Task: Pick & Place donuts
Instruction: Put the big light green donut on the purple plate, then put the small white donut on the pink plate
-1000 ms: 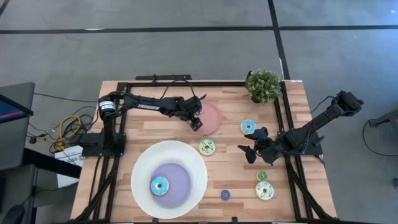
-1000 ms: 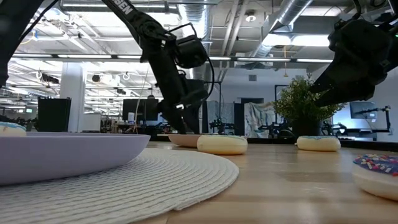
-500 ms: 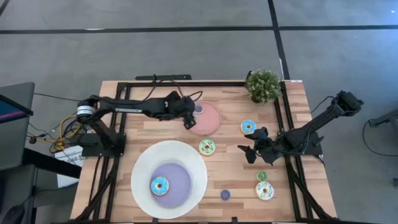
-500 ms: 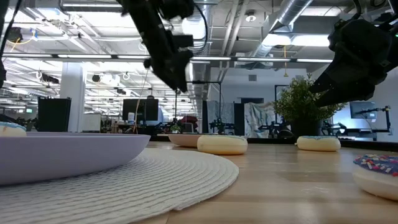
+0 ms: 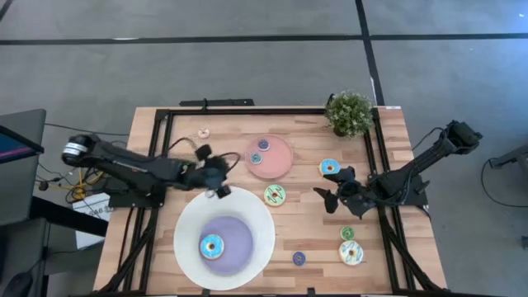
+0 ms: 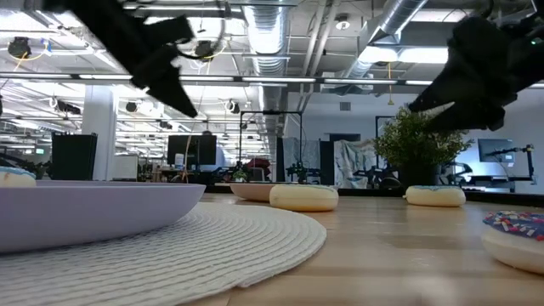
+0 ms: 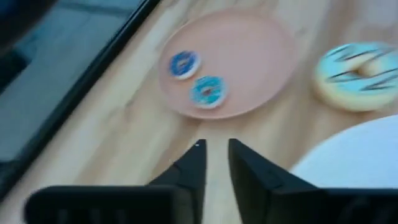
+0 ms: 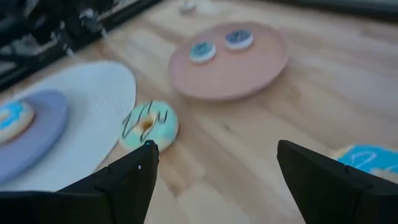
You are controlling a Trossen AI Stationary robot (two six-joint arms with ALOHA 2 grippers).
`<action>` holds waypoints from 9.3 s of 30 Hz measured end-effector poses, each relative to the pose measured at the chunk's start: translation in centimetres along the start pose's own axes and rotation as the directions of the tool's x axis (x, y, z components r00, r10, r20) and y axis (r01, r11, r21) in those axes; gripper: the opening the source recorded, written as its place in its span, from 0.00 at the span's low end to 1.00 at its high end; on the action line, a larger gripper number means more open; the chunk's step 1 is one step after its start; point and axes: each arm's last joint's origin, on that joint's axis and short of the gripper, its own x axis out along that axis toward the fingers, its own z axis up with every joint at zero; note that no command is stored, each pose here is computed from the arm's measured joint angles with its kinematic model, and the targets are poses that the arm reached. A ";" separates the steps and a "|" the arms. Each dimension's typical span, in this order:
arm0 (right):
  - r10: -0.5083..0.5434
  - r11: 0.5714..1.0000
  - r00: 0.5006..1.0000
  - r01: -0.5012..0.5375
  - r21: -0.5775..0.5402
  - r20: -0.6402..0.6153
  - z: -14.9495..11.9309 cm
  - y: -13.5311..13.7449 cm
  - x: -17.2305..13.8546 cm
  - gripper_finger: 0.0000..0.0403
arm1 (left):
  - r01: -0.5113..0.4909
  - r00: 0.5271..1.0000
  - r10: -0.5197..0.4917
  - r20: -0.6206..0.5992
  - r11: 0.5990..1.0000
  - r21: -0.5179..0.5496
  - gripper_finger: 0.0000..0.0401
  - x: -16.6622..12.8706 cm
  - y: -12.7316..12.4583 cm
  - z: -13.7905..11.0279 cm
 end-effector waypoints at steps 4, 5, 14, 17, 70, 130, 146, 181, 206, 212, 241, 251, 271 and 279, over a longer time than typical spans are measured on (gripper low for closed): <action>-0.039 0.999 0.998 0.038 0.025 0.041 0.4 -0.2 0.3 0.78 | 0.085 0.981 -0.084 0.177 0.996 0.003 0.02 -1.2 0.4 -3.0; -0.041 0.998 0.998 0.039 0.049 0.050 0.6 -0.2 0.5 0.78 | 0.100 0.969 -0.098 0.227 0.995 0.006 0.01 -1.4 0.6 -3.5; 0.098 0.989 0.983 -0.113 0.091 0.154 4.2 2.3 3.6 0.78 | 0.293 0.763 -0.324 0.560 0.945 0.148 0.00 -1.9 2.5 -9.3; 0.057 0.998 0.995 -0.059 0.029 0.082 5.4 3.8 5.3 0.78 | 0.288 0.763 -0.305 0.570 0.950 0.123 0.01 -1.6 2.9 -10.3; -0.140 0.989 0.860 0.093 -0.118 -0.492 4.4 7.3 16.1 0.78 | 0.260 0.954 -0.295 0.060 0.907 0.331 0.01 0.3 2.9 -15.1; 0.022 0.996 0.917 -0.057 -0.075 -0.399 6.0 9.1 15.2 0.31 | 0.375 0.799 -0.350 0.488 0.926 0.049 0.01 -1.1 2.6 -10.7; 0.230 0.930 0.916 -0.306 -0.203 -0.327 8.7 19.0 16.6 0.31 | 0.308 0.820 -0.262 0.509 0.951 -0.006 0.01 -1.2 2.9 -10.5; 0.208 0.876 0.789 -0.413 -0.248 -0.579 5.6 23.9 24.5 0.35 | 0.325 0.806 -0.262 0.531 0.945 -0.028 0.01 -1.3 2.9 -10.3; 0.193 0.799 0.797 -0.466 -0.379 -0.572 11.7 22.8 20.1 0.55 | 0.358 0.812 -0.265 0.519 0.930 -0.086 0.01 -1.2 2.9 -10.4; 0.063 0.769 0.828 -0.396 -0.502 -0.558 12.3 21.5 16.5 0.55 | 0.364 0.813 -0.265 0.519 0.926 -0.098 0.01 -1.2 2.9 -10.4; 0.352 0.919 0.936 -0.351 -0.182 -0.027 0.0 -0.3 2.3 0.43 | 0.303 0.815 -0.218 0.538 0.950 -0.075 0.07 -1.3 3.0 -10.3; 0.453 0.871 0.891 -0.441 -0.215 0.009 1.6 -1.2 3.0 0.37 | 0.273 0.848 -0.037 0.529 0.885 -0.376 0.63 -0.7 4.2 -10.0; 0.437 0.885 0.899 -0.427 -0.185 0.015 1.8 -1.4 3.3 0.33 | -0.181 0.951 0.301 0.065 0.716 -0.674 0.98 1.5 10.8 -5.0; 0.437 0.885 0.899 -0.427 -0.185 0.014 1.8 -1.4 3.3 0.33 | -0.327 0.945 0.223 -0.239 0.661 -0.675 0.98 4.7 17.1 -2.3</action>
